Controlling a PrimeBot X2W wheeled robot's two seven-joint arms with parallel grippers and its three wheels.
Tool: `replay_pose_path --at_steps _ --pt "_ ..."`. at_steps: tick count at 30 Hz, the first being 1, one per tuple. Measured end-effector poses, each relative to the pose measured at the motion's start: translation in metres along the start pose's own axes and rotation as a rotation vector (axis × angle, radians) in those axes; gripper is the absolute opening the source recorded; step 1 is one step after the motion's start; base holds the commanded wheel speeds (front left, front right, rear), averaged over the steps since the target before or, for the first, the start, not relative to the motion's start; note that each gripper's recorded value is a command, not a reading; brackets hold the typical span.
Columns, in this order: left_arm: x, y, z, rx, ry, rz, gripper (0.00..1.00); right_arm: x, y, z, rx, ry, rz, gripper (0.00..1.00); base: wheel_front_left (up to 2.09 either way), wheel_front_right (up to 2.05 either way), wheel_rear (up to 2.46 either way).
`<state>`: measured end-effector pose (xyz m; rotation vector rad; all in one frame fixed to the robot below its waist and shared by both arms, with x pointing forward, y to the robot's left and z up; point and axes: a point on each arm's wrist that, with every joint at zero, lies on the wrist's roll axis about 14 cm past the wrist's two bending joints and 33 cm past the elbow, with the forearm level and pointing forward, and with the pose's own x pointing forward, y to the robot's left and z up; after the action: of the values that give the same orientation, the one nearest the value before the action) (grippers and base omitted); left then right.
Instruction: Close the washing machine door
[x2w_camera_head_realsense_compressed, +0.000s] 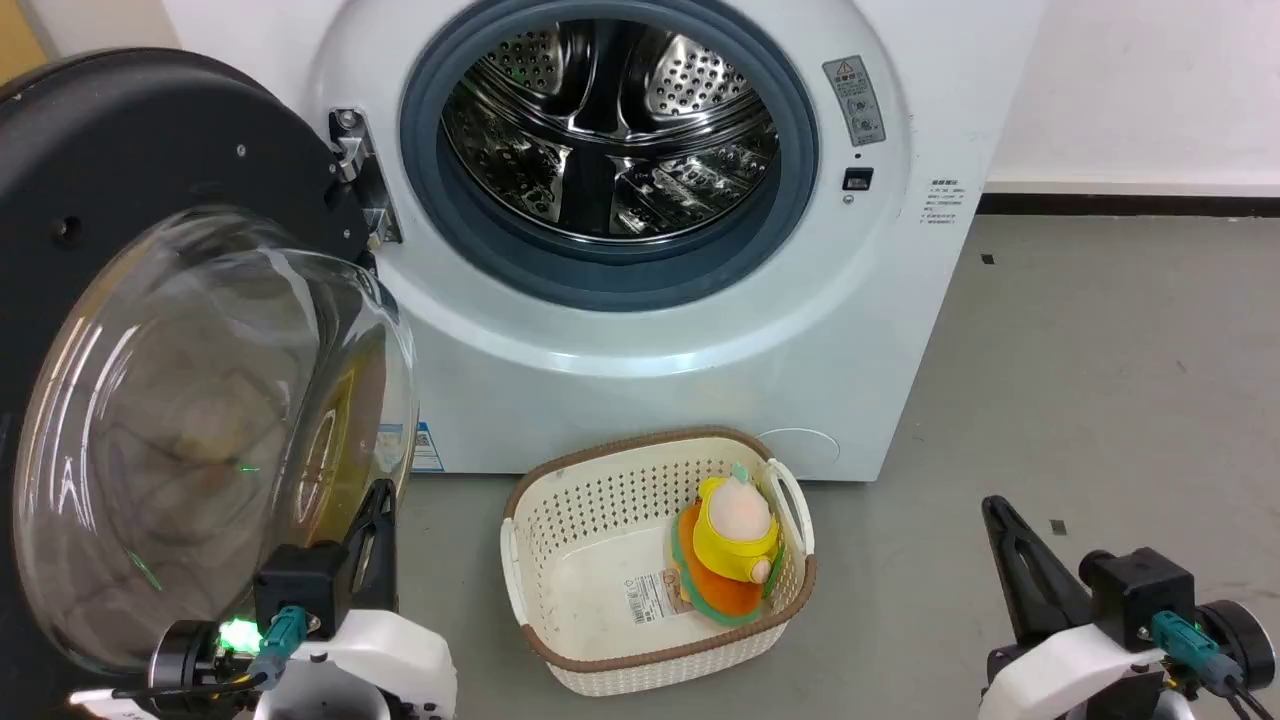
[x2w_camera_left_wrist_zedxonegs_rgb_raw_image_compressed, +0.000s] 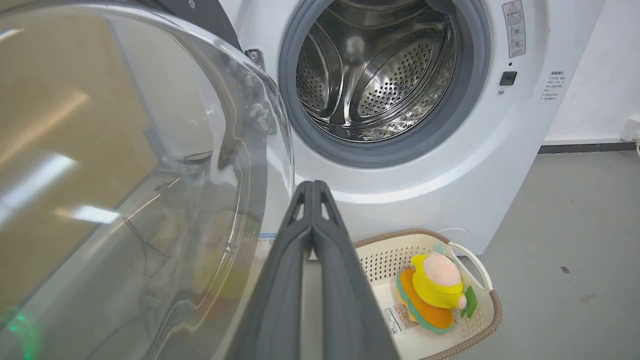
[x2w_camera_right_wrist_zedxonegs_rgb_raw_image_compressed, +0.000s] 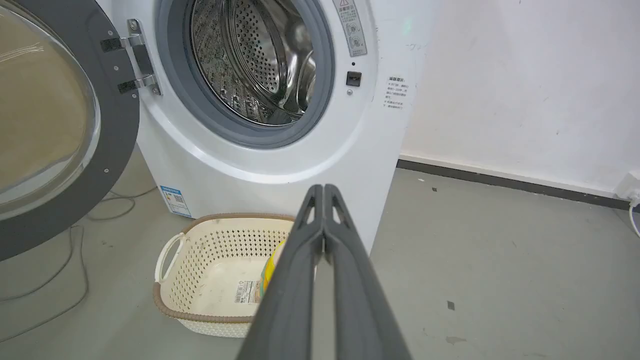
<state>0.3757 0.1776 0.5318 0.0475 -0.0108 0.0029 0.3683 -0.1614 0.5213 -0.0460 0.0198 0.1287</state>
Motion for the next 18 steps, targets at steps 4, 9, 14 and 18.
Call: replay_pose_path --at_steps 4,9,14,18 --pt "0.0000 0.0000 0.0000 0.000 0.000 0.000 0.00 0.0000 -0.0001 0.0000 0.000 0.000 0.000 0.00 0.00 0.00 0.00" --pt "0.0000 0.0000 0.0000 0.000 0.000 0.000 0.00 0.0000 0.0000 0.0000 0.000 0.000 0.000 0.00 0.00 0.00 0.00" --pt "0.0000 0.0000 0.0000 0.000 0.000 0.000 0.00 0.0000 -0.0001 0.0000 0.000 0.000 0.000 0.00 0.00 0.00 0.00" --pt "0.0000 -0.0002 -0.0002 0.000 0.001 0.000 1.00 -0.0001 -0.0001 -0.0005 0.001 0.001 0.000 1.00 0.00 0.00 0.00"
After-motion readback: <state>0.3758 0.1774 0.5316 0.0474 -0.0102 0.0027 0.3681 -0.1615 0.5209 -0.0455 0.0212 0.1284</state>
